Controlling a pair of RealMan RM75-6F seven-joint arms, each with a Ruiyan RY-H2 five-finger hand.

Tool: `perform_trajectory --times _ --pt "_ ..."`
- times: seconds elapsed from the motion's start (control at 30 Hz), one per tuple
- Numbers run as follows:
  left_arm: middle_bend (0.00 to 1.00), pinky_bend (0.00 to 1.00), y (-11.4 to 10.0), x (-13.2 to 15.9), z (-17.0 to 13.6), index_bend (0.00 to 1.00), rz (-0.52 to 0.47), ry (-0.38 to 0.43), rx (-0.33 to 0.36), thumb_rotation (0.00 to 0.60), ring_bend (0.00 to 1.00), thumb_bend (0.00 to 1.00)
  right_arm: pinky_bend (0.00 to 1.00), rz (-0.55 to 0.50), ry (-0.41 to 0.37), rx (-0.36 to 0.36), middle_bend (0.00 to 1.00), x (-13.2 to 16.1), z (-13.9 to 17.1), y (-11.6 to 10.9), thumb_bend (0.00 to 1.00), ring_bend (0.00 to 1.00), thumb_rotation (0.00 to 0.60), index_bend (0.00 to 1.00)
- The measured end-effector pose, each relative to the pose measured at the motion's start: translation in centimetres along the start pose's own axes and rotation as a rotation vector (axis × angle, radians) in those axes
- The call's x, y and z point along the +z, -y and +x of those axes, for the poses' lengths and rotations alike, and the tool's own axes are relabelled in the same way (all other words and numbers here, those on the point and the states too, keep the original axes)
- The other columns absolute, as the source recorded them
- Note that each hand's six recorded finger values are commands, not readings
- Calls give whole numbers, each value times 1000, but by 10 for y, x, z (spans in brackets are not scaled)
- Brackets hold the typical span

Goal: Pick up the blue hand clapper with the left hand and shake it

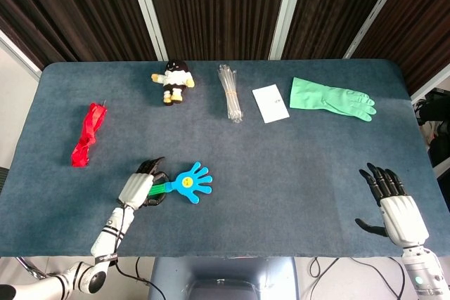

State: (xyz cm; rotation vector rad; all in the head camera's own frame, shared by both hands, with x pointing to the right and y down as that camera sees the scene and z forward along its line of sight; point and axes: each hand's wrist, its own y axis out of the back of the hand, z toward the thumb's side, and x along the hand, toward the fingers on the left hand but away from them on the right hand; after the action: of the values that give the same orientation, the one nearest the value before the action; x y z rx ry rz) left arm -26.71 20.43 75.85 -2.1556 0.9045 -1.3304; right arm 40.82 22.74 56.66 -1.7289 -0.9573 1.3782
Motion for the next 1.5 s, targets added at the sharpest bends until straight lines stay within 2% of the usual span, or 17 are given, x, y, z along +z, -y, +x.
perform_trajectory --times 0.27,0.53,0.9,1.0,1.13,1.27,1.4,1.5 --pt "168 45 -3 0 0 645 -15 -1 23 600 8 417 0 3 -1 3 0 0 0 1 180 0 600 0" --pt "424 167 -10 -2 -2 794 -82 4 74 600 199 456 0 4 -2 1 0 1 0 2 180 0 600 0" --pt "558 241 -10 -5 -3 873 -125 21 98 600 298 462 0 5 -4 -2 0 1 1 1 180 0 600 0" --pt "612 315 -11 -5 -4 879 -155 23 105 600 355 463 0 5 -4 2 0 1 1 1 180 0 600 0" --pt "685 511 -12 -6 -5 880 -212 24 107 600 456 476 0 4 -4 2 0 1 1 1 180 0 600 0" --pt "721 621 -12 -7 -5 879 -278 20 104 600 500 489 0 4 -4 2 0 1 2 1 181 0 600 0" --pt "776 786 -14 -8 -6 886 -292 17 108 600 602 529 0 2 -6 7 0 2 2 2 180 0 600 0" --pt "785 916 -15 -8 -6 887 -344 20 114 600 654 552 0 2 -6 9 0 2 2 2 180 0 600 0"
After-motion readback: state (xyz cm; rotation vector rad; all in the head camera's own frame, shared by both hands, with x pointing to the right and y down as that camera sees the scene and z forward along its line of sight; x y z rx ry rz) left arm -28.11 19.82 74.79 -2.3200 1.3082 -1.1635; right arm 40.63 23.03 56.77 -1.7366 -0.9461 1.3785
